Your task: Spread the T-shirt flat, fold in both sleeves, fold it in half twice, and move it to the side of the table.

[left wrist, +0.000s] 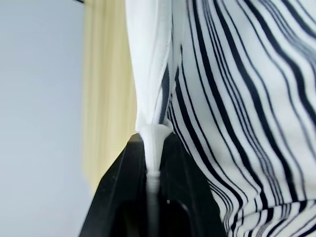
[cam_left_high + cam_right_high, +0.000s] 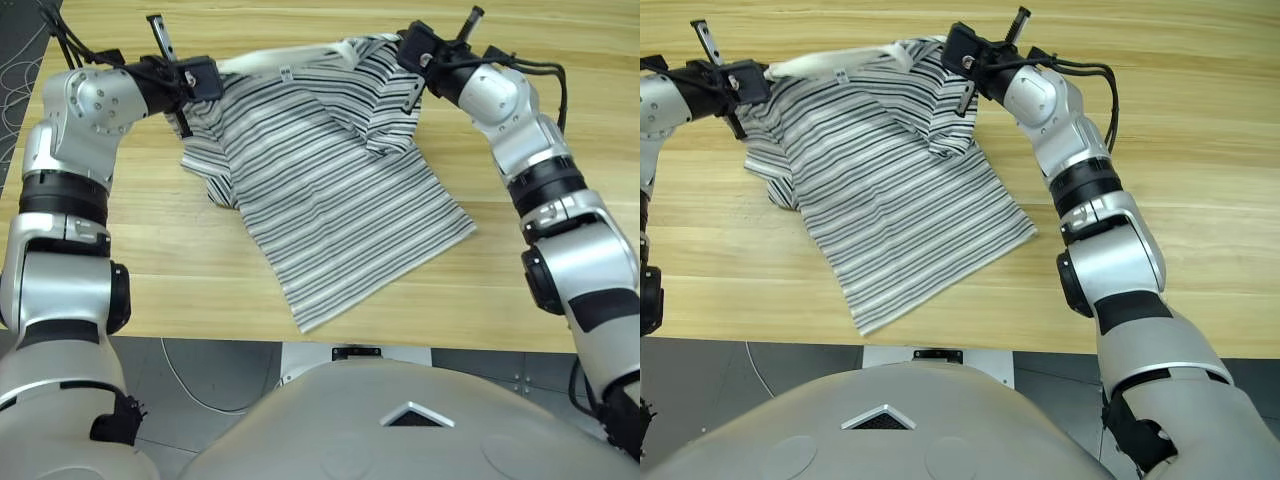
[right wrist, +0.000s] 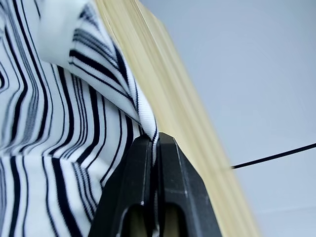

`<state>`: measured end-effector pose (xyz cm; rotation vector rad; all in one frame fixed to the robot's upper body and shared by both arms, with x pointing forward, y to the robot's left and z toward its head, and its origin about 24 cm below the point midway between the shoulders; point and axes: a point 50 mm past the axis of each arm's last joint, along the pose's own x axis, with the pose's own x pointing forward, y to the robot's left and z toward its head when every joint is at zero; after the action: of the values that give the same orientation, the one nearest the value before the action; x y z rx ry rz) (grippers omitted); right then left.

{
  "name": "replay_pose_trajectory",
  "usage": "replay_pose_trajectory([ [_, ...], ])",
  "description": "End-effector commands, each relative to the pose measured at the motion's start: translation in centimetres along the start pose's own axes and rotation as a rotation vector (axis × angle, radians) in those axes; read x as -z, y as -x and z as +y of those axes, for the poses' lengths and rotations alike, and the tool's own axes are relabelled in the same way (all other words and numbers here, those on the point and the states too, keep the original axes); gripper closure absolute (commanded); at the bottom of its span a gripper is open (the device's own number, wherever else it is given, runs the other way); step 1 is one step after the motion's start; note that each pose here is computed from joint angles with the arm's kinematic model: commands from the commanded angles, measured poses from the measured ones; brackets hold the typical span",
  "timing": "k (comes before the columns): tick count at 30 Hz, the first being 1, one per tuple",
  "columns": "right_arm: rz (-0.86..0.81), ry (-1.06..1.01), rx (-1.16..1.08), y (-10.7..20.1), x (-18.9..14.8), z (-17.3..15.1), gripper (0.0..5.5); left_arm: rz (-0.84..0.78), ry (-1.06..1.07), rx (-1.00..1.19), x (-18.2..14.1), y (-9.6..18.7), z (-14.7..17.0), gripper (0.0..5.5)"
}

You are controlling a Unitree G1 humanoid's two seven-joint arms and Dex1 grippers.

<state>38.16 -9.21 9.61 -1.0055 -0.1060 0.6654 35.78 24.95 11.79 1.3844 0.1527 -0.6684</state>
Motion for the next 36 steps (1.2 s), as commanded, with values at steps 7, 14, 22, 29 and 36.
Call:
replay_pose_trajectory([
  [7, 0.118, 0.567, -0.069, -1.9, -0.1, 2.8, 5.40, 0.111, -0.230, 0.064, -0.9, -4.1, -4.5, 5.38],
  [14, 0.212, 1.057, 0.132, -2.2, -0.3, 0.2, 5.40, 0.134, -0.244, 0.047, -0.6, -4.4, -5.8, 4.38],
  [22, 0.200, 1.070, 0.249, -2.1, -0.7, -0.7, 5.40, 0.232, -0.255, -0.120, -0.1, -4.5, -4.5, 3.55],
  [29, 0.260, 0.811, -0.178, -0.9, 2.7, 4.0, 5.40, 0.205, -0.230, -0.181, -0.8, -4.8, -3.8, 3.55],
  [36, 0.271, 0.769, -0.162, -0.6, 3.2, 3.7, 4.35, 0.143, -0.190, -0.198, -1.7, -5.1, -3.6, 2.75],
])
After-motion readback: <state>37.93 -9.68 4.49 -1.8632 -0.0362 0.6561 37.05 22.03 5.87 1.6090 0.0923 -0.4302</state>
